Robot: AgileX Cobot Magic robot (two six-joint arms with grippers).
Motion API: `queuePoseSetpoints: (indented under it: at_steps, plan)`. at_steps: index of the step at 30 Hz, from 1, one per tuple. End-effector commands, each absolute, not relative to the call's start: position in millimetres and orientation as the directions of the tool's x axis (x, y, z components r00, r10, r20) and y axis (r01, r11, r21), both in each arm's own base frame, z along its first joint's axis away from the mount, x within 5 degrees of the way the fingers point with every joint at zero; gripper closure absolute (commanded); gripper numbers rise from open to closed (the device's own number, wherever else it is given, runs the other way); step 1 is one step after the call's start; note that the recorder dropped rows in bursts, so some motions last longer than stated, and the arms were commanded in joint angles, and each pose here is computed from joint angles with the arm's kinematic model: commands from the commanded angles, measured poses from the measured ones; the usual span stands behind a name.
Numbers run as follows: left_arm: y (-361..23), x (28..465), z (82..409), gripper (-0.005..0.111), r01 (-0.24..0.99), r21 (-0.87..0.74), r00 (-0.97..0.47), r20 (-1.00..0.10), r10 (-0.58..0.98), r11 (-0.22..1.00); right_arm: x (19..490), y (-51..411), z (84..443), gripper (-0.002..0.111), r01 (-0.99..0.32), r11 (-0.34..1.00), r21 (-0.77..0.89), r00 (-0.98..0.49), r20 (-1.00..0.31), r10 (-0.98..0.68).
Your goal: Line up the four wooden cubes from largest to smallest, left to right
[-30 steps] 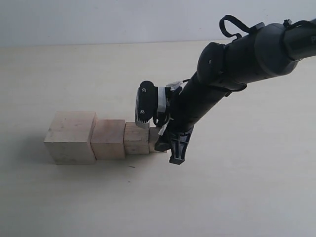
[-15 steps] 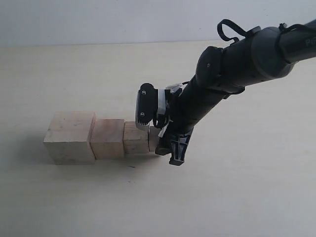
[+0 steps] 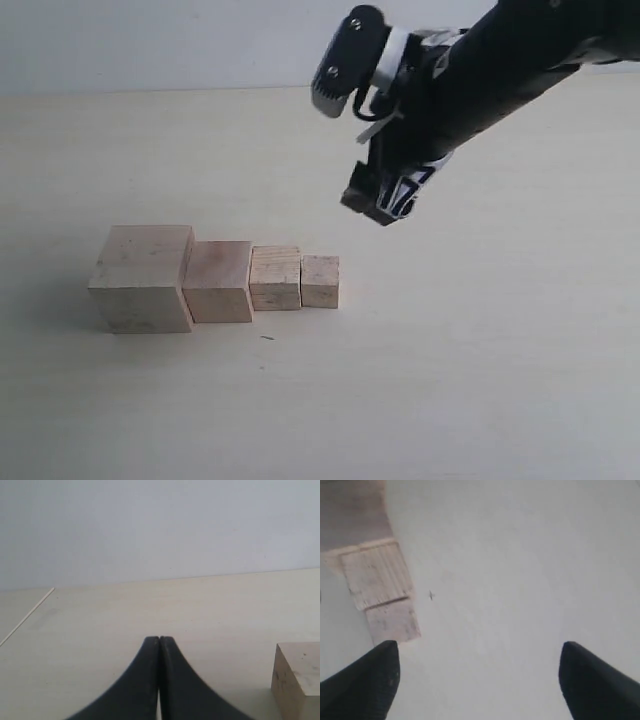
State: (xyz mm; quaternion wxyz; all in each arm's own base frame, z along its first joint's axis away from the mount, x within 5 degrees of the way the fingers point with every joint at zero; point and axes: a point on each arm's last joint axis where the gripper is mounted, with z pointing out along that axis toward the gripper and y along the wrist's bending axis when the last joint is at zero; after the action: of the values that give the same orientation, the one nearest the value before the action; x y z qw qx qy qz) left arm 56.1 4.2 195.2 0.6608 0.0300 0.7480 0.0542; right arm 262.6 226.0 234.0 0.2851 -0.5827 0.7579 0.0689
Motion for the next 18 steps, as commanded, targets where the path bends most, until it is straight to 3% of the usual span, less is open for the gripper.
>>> queuePoseSetpoints:
  at_steps: [1, 3, 6, 10, 18]
  plan:
    - [4, 56, 195, 0.107, -0.028, 0.115, -0.118, -0.987, 0.111, 0.993, 268, 195, 247, 0.058, -0.813, 0.556, -0.172, -0.423, -0.481, -0.768]
    - [4, 56, 195, 0.107, -0.028, 0.115, -0.118, -0.987, 0.111, 0.993, 263, 183, 255, 0.083, -0.752, 0.643, -0.144, -0.499, -0.512, -0.699]
    - [4, 56, 195, 0.107, -0.028, 0.115, -0.118, -0.987, 0.111, 0.993, 239, 166, 271, 0.108, -0.708, 0.692, -0.138, -0.496, -0.601, -0.627]
    - [4, 56, 195, 0.107, -0.028, 0.115, -0.118, -0.987, 0.111, 0.993, 190, 132, 285, 0.108, -0.64, 0.759, -0.12, -0.396, -0.794, -0.46]
    - [4, 56, 195, 0.107, -0.028, 0.115, -0.118, -0.987, 0.111, 0.993, 92, 63, 231, 0.108, -0.574, 0.817, -0.049, -0.136, -0.979, -0.154]
